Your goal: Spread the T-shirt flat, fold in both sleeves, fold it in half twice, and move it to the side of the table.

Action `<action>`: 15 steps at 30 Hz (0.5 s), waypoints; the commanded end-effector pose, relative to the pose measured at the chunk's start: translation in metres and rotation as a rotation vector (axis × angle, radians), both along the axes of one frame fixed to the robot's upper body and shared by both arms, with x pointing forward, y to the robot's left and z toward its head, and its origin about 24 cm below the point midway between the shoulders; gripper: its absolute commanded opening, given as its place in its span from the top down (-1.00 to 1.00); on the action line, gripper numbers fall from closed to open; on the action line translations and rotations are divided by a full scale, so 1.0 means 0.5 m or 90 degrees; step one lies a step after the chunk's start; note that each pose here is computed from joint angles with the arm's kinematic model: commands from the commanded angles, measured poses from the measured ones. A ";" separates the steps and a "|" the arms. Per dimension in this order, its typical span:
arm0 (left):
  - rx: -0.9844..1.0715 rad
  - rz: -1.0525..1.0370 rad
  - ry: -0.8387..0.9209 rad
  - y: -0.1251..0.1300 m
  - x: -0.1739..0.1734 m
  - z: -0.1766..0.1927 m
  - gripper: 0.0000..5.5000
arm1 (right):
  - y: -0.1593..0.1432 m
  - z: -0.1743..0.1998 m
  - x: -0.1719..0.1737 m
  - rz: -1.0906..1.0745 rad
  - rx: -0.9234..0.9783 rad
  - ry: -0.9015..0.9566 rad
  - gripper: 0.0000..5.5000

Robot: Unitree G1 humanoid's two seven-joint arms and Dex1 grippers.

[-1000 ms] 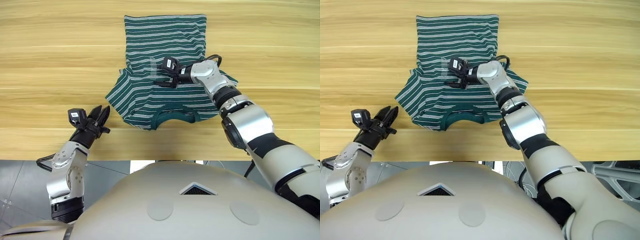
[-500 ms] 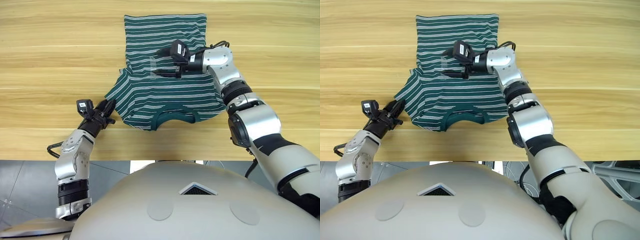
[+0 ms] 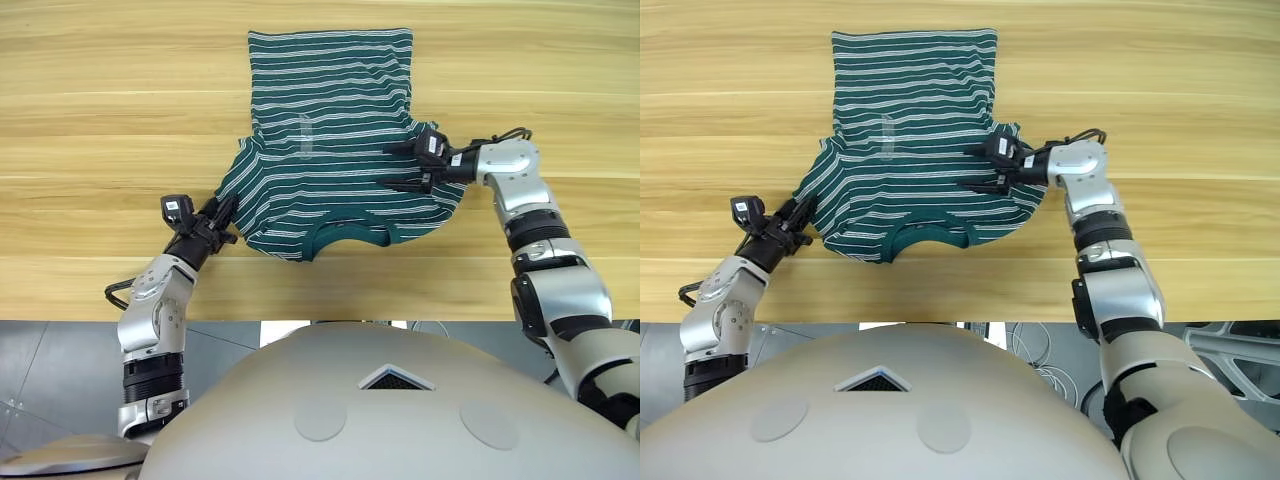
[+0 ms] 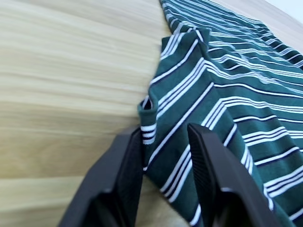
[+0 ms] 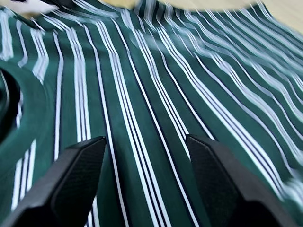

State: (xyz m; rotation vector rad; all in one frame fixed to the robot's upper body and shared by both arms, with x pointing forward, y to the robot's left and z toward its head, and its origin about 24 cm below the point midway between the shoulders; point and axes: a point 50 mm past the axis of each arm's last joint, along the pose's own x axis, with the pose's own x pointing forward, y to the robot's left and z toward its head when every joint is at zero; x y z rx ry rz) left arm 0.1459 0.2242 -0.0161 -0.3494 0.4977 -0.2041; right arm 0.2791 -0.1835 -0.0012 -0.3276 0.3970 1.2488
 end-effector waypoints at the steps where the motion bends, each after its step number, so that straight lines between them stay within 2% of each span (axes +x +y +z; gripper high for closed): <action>1: -0.022 -0.001 0.054 -0.010 -0.014 -0.023 0.46 | -0.045 -0.040 -0.040 -0.010 -0.051 0.070 -0.15; 6: -0.029 0.011 0.044 -0.004 -0.002 -0.023 0.46 | -0.044 -0.061 -0.060 0.022 -0.080 0.098 -0.15; 15: -0.013 0.023 -0.022 0.010 0.012 0.007 1.00 | -0.046 -0.062 -0.054 0.018 -0.088 0.081 -0.16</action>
